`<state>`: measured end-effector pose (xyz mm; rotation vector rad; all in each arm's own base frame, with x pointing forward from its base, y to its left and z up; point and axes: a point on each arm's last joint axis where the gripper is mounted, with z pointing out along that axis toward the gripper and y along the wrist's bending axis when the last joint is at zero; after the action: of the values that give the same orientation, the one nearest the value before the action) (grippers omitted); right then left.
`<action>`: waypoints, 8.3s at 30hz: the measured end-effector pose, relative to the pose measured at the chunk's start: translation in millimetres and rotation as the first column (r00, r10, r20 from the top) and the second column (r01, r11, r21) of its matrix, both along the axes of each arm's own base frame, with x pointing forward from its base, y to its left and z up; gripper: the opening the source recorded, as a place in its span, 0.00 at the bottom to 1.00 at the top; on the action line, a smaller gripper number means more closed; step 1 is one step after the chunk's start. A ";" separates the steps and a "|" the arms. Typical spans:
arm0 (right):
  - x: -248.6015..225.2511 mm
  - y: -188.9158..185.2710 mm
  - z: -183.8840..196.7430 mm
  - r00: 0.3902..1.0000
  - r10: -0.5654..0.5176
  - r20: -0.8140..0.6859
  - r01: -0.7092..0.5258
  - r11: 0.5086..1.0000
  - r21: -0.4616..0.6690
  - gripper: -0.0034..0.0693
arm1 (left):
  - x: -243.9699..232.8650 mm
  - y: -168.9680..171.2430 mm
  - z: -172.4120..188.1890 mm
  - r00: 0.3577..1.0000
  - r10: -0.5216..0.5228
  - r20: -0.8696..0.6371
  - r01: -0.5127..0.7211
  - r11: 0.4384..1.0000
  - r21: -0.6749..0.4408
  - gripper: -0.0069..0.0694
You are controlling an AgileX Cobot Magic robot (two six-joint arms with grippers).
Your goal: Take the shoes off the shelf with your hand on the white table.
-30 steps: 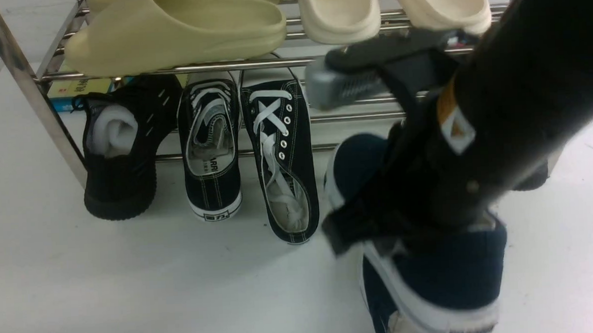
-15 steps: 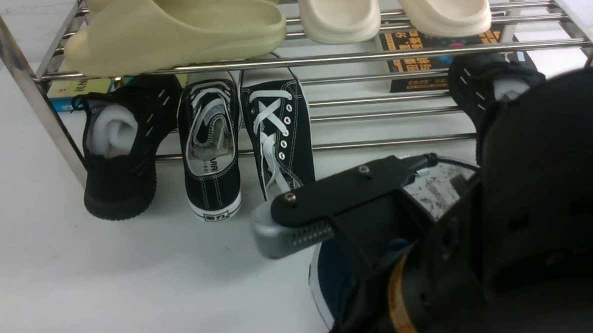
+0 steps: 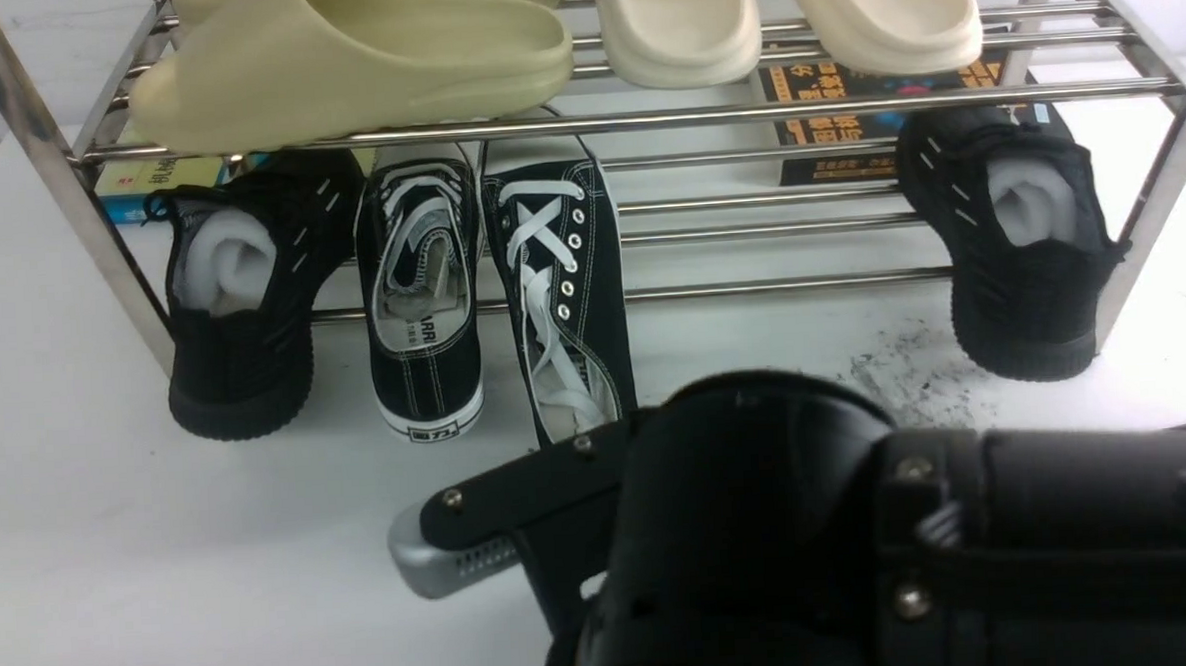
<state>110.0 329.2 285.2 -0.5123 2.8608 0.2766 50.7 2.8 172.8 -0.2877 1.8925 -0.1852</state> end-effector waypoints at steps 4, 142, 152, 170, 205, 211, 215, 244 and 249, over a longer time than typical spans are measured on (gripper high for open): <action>3.9 7.8 -12.3 1.000 -0.007 0.016 0.007 1.000 -0.011 0.12 | 0.0 0.0 0.0 1.000 0.000 0.000 0.000 1.000 0.000 0.41; 26.3 35.2 -87.6 0.981 -0.127 0.150 0.125 0.992 0.022 0.56 | 0.0 0.0 0.1 1.000 0.000 0.001 0.000 1.000 0.001 0.41; 26.8 16.3 4.8 0.971 -0.041 0.234 0.050 0.998 -0.032 0.59 | 0.0 0.0 0.1 1.000 0.000 0.001 0.000 1.000 0.001 0.41; 16.2 -51.3 79.7 0.974 0.146 0.174 -0.153 0.988 0.030 0.03 | 0.0 0.0 0.1 1.000 0.000 0.001 0.000 1.000 0.001 0.41; 4.1 -45.3 17.6 0.959 0.269 0.091 -0.278 0.956 0.096 0.43 | 0.0 0.0 0.1 1.000 0.000 0.001 0.000 1.000 0.001 0.41; 20.7 -1.5 0.1 0.991 0.134 0.022 -0.136 0.984 0.113 0.74 | 0.0 0.0 0.1 1.000 0.000 0.001 0.000 1.000 0.001 0.41; 26.6 15.6 -35.7 0.997 0.053 -0.052 -0.051 0.997 0.053 0.82 | 0.0 0.0 0.1 1.000 0.000 0.001 0.000 1.000 0.001 0.41; 41.5 36.7 -81.8 0.999 0.014 -0.038 -0.012 0.999 0.044 0.10 | 0.0 0.0 0.1 1.000 0.000 0.001 0.000 1.000 0.001 0.41; 39.7 35.7 -77.7 0.999 0.006 -0.053 -0.003 0.999 0.054 0.10 | 0.0 0.1 0.1 1.000 0.000 0.001 0.000 1.000 0.002 0.41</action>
<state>149.7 364.9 207.5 -0.5086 2.8946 0.3719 50.7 2.9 172.9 -0.2863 1.8915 -0.1835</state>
